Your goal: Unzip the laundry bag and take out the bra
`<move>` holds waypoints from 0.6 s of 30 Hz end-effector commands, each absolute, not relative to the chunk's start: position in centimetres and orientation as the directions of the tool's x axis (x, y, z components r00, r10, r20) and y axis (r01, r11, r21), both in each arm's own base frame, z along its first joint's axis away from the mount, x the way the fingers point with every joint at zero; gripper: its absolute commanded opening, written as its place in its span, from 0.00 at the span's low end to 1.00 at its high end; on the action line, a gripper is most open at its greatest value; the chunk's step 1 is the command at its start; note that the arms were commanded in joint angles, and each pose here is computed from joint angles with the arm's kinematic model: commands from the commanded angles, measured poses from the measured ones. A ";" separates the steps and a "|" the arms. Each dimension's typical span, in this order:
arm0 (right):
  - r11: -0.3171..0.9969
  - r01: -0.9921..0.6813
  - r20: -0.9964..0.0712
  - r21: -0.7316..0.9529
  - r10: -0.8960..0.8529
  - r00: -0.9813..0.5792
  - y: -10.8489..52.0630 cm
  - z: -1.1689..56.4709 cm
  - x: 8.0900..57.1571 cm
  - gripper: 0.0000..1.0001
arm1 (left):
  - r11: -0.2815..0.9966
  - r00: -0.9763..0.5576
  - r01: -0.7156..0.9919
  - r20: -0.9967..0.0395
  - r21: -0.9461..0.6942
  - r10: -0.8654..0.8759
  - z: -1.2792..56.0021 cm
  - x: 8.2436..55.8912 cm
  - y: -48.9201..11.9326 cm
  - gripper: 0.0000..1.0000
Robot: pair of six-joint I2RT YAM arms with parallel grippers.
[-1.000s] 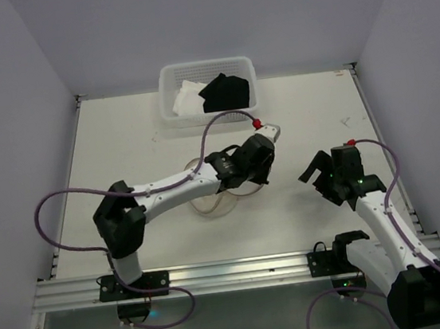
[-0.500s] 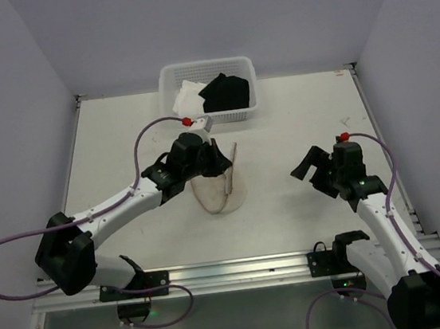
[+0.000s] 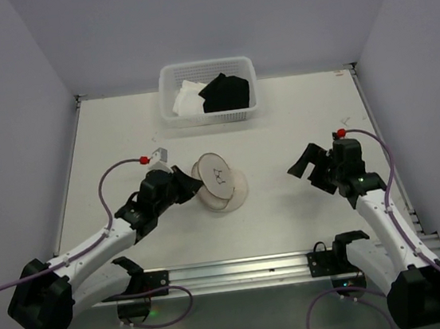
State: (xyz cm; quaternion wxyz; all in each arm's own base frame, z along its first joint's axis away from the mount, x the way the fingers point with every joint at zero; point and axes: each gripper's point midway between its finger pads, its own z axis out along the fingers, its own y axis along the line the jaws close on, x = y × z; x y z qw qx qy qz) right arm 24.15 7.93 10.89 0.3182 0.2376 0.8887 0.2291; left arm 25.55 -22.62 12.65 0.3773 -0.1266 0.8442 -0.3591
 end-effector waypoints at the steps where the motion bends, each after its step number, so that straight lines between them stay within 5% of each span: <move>1: 0.785 0.195 -0.503 0.588 0.544 -0.672 8.5 13.2 25.5 0.99 | 0.729 -0.607 -0.088 -0.544 -0.679 -0.579 11.1 26.0 -19.4 0.23; 7: 0.801 0.175 -0.529 0.573 0.525 -0.667 8.3 14.0 25.6 0.99 | 0.781 -0.606 -0.225 -0.543 -0.583 -0.581 7.8 24.4 -16.2 0.65; 13: 0.833 0.176 -0.616 0.524 0.514 -0.596 6.7 17.6 26.0 0.99 | 0.810 -0.574 -0.319 -0.580 -0.491 -0.578 8.4 23.4 -13.0 0.97; 18: 0.831 0.178 -0.663 0.527 0.533 -0.526 5.9 20.9 25.7 0.99 | 0.831 -0.557 -0.352 -0.617 -0.431 -0.556 9.9 22.7 -11.2 1.00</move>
